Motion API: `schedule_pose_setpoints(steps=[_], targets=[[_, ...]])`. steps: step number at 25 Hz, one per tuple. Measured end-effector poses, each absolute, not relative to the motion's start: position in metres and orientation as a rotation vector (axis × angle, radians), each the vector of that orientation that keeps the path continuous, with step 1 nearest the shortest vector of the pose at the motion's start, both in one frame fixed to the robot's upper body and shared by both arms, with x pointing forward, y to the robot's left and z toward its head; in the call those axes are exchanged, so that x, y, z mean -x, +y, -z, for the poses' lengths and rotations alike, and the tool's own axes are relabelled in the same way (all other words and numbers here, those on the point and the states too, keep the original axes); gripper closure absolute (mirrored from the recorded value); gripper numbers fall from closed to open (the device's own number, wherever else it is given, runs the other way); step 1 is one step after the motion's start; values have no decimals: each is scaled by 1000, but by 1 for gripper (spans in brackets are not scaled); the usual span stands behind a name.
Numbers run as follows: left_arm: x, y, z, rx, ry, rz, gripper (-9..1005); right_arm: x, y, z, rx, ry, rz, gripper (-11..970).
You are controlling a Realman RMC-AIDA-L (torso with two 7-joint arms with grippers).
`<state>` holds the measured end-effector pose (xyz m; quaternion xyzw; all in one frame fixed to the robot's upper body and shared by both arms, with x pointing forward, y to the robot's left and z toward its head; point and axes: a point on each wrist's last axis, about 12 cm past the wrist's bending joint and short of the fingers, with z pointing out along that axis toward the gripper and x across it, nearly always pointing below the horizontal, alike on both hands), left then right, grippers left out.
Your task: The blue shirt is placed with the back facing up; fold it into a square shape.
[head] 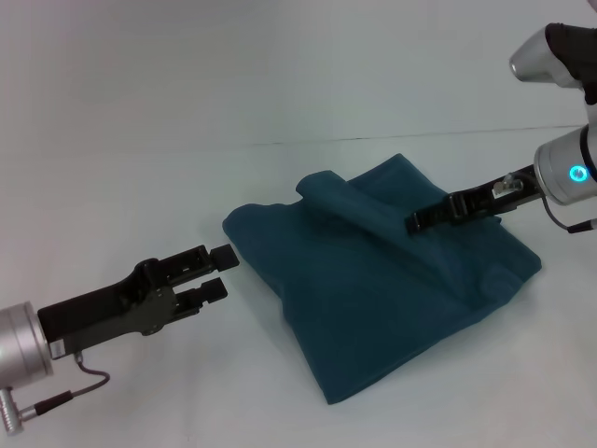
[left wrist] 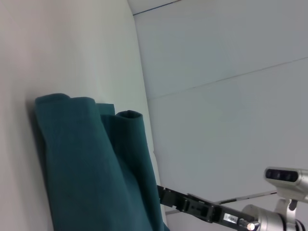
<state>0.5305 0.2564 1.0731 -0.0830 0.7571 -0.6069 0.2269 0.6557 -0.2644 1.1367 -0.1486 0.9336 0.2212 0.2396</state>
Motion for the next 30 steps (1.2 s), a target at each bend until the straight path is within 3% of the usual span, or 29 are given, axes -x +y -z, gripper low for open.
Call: schedule_pose_setpoints(steps=[17, 30], targets=[[-533, 257, -1073, 246, 2088, 1656, 264, -650, -248, -1111, 373, 2547, -640, 44], [-535, 257, -1073, 255, 2078, 1649, 264, -649, -230, -1112, 424, 2555, -694, 61]])
